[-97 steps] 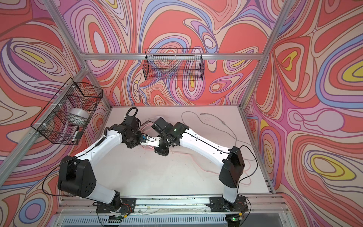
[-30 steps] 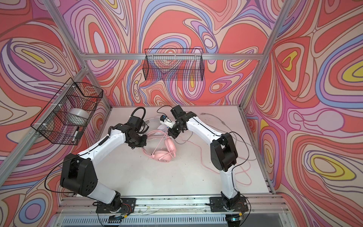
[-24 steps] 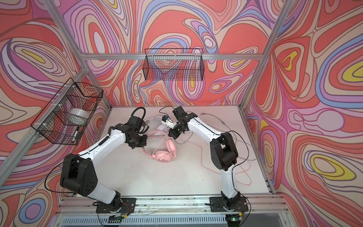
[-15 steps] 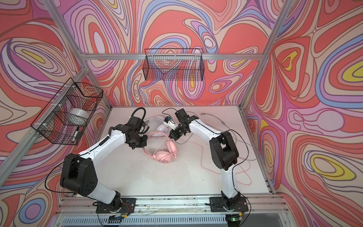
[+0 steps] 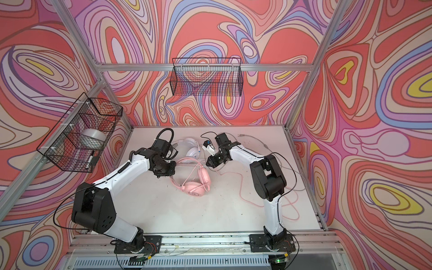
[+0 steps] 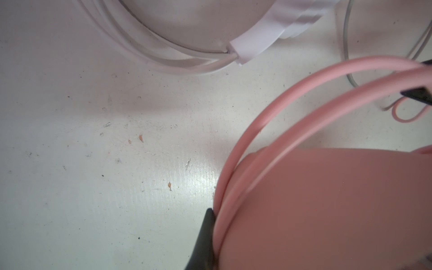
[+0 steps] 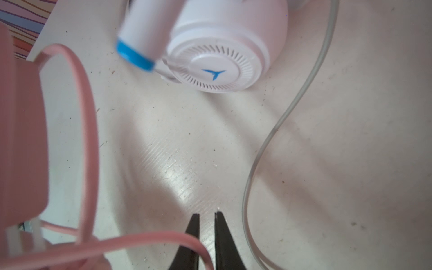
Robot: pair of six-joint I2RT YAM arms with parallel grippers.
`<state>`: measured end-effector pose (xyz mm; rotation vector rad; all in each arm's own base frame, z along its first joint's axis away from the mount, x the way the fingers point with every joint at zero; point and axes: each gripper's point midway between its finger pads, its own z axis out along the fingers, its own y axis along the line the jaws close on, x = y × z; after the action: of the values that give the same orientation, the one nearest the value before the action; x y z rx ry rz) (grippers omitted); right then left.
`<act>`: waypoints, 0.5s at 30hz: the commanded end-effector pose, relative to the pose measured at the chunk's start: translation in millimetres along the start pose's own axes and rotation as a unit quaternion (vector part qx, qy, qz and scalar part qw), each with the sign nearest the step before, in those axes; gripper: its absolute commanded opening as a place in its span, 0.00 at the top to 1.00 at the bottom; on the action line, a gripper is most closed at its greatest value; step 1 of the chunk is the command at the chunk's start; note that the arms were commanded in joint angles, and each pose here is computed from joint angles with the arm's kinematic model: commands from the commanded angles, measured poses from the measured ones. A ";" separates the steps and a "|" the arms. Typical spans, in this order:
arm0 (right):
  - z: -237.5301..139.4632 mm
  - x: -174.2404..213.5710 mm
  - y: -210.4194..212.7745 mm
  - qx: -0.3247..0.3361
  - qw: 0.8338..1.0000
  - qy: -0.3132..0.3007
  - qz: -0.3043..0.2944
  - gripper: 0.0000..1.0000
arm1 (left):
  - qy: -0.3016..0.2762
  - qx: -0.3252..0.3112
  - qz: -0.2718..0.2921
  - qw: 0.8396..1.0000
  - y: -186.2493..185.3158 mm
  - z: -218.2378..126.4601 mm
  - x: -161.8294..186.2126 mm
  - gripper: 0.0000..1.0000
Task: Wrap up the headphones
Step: 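Open the right gripper to drop the cable and draw it back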
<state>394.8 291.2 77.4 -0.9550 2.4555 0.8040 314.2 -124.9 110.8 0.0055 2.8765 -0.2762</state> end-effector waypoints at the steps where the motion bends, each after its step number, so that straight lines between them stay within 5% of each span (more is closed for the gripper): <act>1: 2.8 8.6 -12.9 0.014 1.000 -0.001 0.019 0.84 | 0.000 0.043 0.007 0.999 -16.1 -16.0 4.6 1.00; 15: 7.4 52.7 -9.6 0.007 0.999 0.008 0.051 0.81 | -0.017 0.085 -0.015 0.996 -30.6 -28.4 -4.7 1.00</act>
<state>361.2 264.4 24.7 -0.8683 2.5912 0.8091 307.9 -136.3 118.7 0.0053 2.8779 -0.3892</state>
